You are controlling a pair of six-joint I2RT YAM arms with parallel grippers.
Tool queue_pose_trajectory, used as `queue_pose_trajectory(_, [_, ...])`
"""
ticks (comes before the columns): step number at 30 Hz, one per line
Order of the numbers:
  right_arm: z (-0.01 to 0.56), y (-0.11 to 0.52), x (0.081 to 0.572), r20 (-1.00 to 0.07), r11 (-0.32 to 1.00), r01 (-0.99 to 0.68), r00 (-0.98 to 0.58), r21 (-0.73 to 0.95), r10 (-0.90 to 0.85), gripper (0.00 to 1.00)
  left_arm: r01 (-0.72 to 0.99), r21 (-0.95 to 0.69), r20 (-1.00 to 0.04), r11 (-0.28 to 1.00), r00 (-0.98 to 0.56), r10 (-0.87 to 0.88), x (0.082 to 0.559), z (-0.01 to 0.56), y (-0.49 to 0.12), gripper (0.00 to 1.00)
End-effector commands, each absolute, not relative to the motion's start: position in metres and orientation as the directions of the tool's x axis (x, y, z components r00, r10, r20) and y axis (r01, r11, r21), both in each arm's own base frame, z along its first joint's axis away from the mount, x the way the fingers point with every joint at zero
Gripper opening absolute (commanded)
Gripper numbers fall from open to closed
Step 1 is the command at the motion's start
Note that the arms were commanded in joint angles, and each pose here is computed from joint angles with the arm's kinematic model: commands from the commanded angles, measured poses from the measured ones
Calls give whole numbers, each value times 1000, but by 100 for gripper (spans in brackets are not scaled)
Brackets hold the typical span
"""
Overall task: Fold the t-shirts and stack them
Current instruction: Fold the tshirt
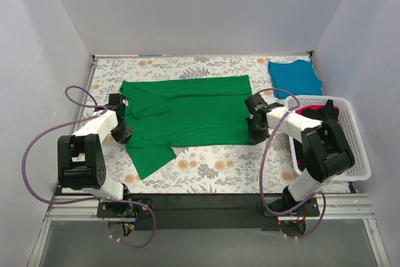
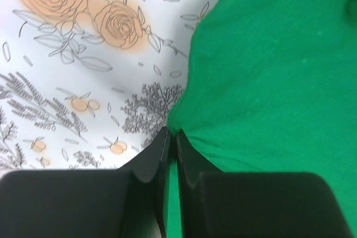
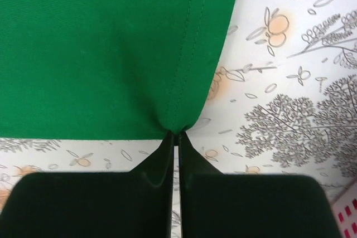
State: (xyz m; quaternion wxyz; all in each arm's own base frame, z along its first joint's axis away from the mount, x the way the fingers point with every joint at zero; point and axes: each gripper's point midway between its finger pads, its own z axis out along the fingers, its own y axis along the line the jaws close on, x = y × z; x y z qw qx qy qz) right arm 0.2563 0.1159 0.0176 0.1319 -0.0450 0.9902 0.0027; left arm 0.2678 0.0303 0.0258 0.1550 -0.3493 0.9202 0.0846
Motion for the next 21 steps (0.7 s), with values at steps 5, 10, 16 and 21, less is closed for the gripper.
queue_pose_trajectory(5, [48, 85, 233, -168, 982, -167, -969, -94, -181, 1, -664, 4, -387, 748, -691, -611, 277, 73, 31, 0])
queue_pose_trajectory(10, [70, 93, 263, -199, 985, -167, -965, -50, -174, 1, -659, -21, -379, 752, -691, -616, 292, 84, 28, 0])
queue_pose_trajectory(16, [95, 107, 307, -234, 983, -183, -955, -14, -181, 1, -648, -58, -381, 760, -689, -617, 323, 98, 25, 0])
queue_pose_trajectory(21, [94, 113, 332, -237, 984, -176, -957, 5, -169, 1, -646, -86, -404, 759, -674, -619, 349, 106, 26, 0])
